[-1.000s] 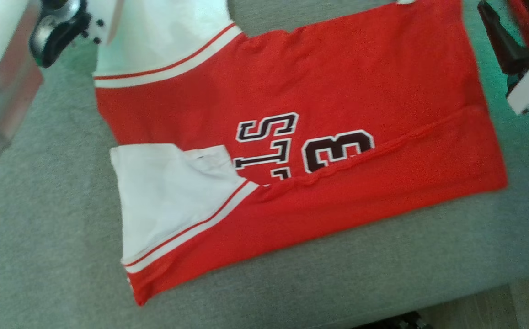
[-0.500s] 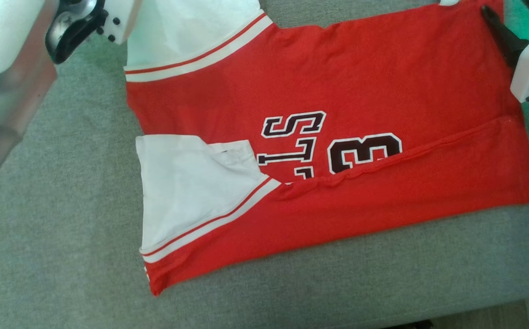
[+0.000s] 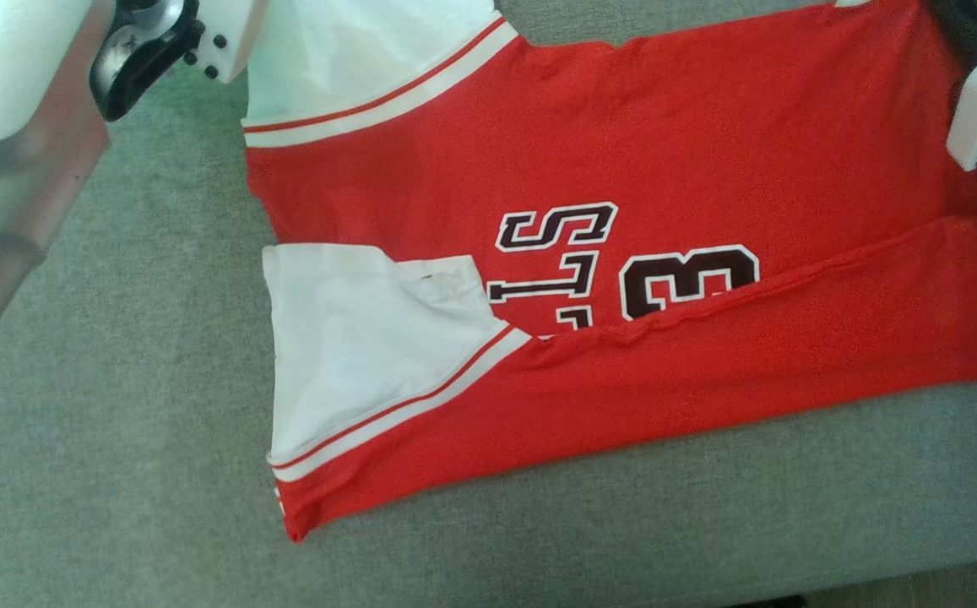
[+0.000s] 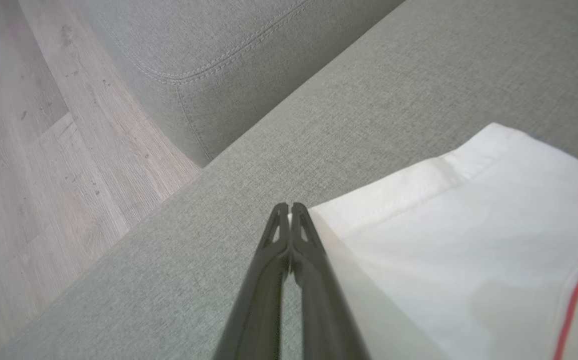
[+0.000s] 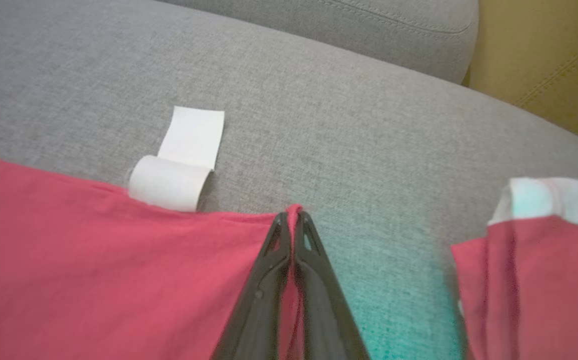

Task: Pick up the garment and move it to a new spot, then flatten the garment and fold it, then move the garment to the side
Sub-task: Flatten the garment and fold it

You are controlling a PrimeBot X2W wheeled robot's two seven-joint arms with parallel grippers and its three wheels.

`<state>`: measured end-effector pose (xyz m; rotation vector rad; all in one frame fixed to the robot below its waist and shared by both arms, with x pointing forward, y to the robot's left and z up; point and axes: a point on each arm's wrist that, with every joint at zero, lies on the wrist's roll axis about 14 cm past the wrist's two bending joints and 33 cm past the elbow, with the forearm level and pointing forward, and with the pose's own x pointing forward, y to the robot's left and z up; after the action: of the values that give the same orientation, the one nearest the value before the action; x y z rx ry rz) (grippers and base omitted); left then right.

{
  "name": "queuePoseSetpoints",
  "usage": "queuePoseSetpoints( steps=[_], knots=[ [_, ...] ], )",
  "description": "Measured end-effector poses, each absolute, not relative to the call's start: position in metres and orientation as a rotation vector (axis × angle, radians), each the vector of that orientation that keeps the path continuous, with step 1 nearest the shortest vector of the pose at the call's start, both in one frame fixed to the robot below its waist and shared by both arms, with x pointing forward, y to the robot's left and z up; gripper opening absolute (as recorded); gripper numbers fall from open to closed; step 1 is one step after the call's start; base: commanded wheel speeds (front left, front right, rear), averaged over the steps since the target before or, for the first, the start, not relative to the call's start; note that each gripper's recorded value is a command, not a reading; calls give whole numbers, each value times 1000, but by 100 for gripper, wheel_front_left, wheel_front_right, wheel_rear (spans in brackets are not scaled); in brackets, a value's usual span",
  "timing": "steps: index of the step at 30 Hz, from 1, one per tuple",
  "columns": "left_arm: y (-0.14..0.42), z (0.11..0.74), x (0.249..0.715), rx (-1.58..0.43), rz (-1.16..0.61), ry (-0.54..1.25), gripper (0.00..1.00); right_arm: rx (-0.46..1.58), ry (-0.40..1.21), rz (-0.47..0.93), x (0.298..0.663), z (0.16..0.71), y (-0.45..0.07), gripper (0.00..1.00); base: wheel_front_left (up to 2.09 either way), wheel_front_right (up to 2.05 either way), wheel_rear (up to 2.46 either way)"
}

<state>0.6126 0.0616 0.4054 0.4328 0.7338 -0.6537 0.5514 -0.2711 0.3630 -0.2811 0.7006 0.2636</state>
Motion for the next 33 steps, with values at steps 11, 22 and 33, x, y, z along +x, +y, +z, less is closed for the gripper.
queuePoseSetpoints(
  steps=[11, 22, 33],
  knots=[
    [48, 431, 628, 436, -685, 562, 0, -169, 565, 222, 566, 387, -270, 0, 0, 0, 0],
    [43, 492, 622, 376, -696, 335, 0, 8, 404, 164, 570, 429, -277, 0, 0, 0, 0],
    [64, 479, 539, 301, -693, 337, 0, 98, 394, 165, 545, 424, -269, 0, 0, 0, 0]
  ],
)
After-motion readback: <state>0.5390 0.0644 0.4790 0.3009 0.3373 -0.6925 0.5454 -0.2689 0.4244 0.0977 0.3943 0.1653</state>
